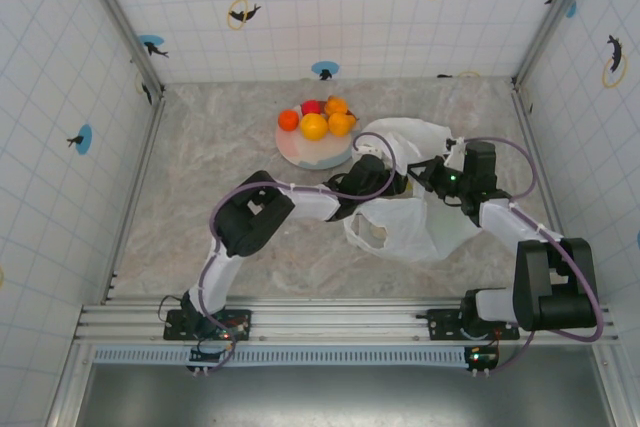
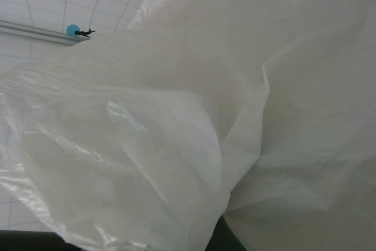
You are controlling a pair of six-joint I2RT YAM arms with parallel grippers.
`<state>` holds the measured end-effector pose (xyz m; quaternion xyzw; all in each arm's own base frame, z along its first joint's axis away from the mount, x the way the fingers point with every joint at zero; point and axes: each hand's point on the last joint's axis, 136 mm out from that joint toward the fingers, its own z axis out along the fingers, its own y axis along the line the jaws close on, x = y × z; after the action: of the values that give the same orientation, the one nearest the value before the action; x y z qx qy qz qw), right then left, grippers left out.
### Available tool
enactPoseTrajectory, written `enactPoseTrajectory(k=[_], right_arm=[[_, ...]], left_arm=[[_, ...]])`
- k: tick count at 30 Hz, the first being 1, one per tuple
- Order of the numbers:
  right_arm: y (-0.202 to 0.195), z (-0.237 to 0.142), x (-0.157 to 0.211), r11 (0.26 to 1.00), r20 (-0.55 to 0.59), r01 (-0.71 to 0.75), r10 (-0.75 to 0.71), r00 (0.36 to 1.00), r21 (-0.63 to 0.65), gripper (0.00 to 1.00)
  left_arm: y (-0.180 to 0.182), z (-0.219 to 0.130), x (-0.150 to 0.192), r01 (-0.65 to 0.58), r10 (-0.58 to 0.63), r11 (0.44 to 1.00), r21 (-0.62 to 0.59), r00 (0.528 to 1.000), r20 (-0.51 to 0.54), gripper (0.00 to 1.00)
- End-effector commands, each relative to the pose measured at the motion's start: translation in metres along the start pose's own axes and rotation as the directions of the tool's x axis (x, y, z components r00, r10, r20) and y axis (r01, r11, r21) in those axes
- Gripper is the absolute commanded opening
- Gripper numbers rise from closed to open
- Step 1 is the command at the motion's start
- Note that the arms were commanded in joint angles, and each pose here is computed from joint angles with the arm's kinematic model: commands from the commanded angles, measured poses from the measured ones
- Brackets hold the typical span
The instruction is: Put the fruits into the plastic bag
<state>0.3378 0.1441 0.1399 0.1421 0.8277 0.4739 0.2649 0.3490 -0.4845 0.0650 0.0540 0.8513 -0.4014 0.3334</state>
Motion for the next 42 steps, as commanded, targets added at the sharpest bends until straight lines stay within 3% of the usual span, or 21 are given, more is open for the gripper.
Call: enactPoseTrajectory(k=[1,14,26,36,42], right_arm=[[0.016,0.002,-0.006,0.998,0.005,0.039,-0.039,0.999,-0.044,0.0],[0.008,0.002,-0.006,0.999,-0.001,0.037,-0.037,0.999,-0.03,0.0],[-0.01,-0.015,-0.025,1.0,0.045,0.026,-0.026,0.999,0.005,0.0],[-0.019,-0.017,-0.03,1.0,0.044,0.017,-0.017,0.999,0.021,0.0],[-0.02,-0.016,-0.029,1.0,0.041,0.011,-0.012,0.999,0.019,0.0]], left_arm=[[-0.016,0.006,-0.008,0.036,-0.037,0.998,0.059,0.999,0.02,0.75],[-0.02,-0.027,-0.013,-0.079,0.079,0.994,0.082,0.997,-0.001,0.92],[-0.018,-0.098,0.019,-0.204,0.227,0.964,0.169,0.965,-0.13,0.92],[-0.005,-0.152,0.046,-0.328,0.37,0.923,0.204,0.902,-0.223,0.91],[0.022,-0.173,0.035,-0.35,0.364,0.931,0.102,0.911,-0.194,0.89]])
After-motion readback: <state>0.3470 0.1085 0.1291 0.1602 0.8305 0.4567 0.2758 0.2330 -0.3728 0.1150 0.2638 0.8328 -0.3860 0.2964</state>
